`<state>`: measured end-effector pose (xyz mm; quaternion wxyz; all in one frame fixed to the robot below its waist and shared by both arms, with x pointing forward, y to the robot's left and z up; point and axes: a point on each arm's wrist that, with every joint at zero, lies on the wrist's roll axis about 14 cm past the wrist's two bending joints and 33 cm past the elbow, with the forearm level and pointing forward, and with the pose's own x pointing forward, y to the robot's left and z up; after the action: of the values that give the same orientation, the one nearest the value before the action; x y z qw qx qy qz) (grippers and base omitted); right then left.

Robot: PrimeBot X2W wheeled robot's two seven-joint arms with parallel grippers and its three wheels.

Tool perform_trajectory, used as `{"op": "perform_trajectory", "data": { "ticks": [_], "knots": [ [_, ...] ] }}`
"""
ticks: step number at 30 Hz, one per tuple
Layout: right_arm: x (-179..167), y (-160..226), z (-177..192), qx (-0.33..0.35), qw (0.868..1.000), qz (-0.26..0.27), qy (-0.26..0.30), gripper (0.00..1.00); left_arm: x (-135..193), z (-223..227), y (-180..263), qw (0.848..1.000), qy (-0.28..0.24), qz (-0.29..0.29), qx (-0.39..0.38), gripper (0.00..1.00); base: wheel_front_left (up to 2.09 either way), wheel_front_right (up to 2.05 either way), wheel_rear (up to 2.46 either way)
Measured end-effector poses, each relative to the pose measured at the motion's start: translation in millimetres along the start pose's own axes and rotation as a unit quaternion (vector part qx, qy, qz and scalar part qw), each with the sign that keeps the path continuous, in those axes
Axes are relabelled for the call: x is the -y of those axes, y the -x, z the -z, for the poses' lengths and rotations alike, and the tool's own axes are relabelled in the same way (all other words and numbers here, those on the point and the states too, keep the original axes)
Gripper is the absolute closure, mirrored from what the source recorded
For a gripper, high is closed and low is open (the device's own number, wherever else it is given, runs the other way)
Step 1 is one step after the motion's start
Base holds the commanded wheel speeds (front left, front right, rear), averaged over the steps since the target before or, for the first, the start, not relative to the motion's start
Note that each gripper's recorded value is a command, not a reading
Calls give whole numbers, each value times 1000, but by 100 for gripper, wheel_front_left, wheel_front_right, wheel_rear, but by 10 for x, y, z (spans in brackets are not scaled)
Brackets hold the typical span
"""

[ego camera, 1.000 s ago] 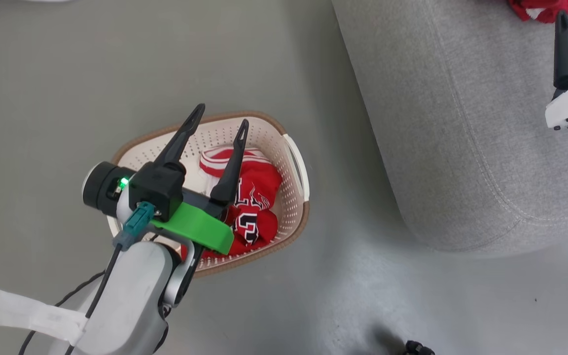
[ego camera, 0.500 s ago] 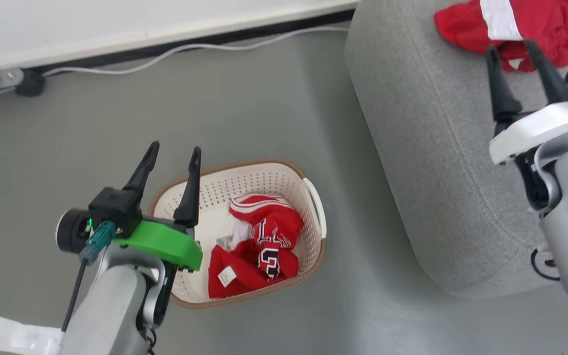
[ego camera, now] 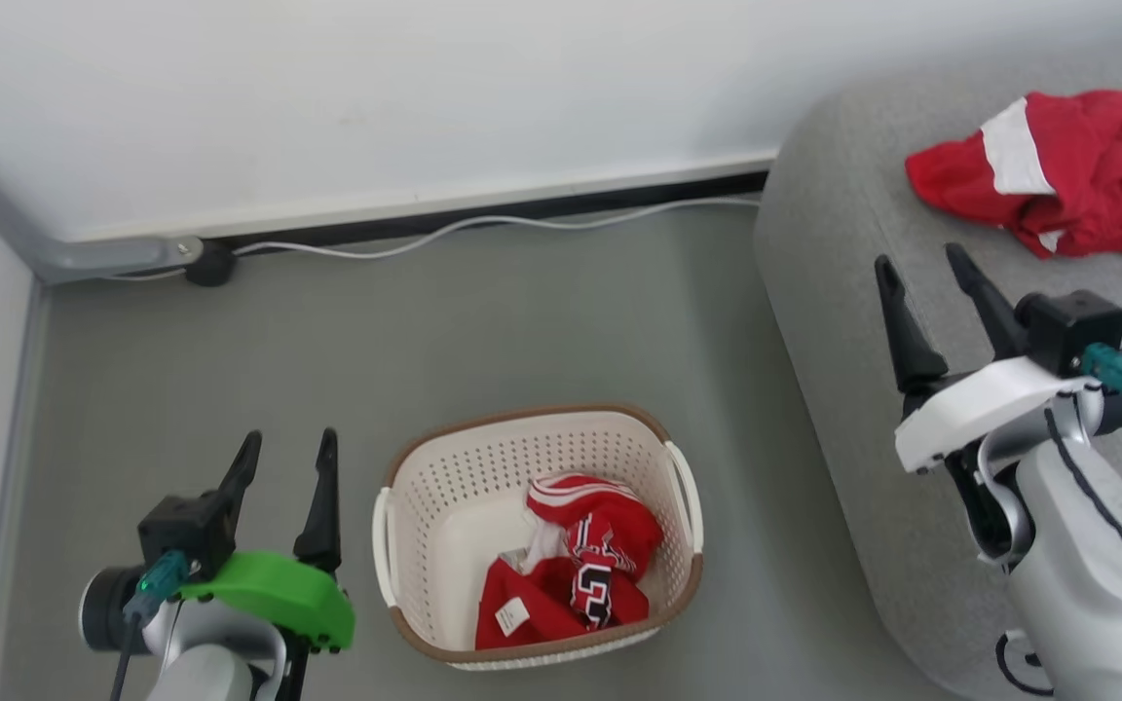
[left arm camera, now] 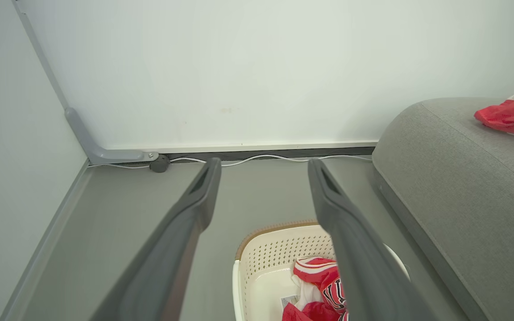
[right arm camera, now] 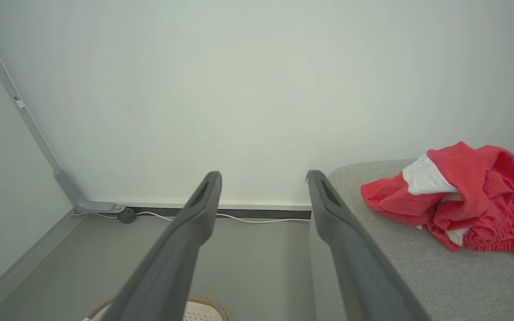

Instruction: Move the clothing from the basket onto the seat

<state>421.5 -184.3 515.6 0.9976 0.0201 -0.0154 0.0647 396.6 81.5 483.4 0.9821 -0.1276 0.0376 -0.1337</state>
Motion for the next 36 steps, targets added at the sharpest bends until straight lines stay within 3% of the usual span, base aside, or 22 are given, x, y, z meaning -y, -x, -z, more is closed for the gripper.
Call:
{"op": "perform_trajectory", "data": {
  "ticks": [8,16,36],
  "knots": [
    [-394,157,-69,19,999,-29,-7,0,-342,-179,380,998,-7,-57,28,0,0,0,0],
    [-610,349,-37,20,999,-35,-18,0,-481,-276,658,995,-7,-87,49,0,0,0,0],
    [-693,772,219,-11,999,-18,-45,0,-499,-291,836,994,-10,-96,57,0,0,0,0]
  ]
}}
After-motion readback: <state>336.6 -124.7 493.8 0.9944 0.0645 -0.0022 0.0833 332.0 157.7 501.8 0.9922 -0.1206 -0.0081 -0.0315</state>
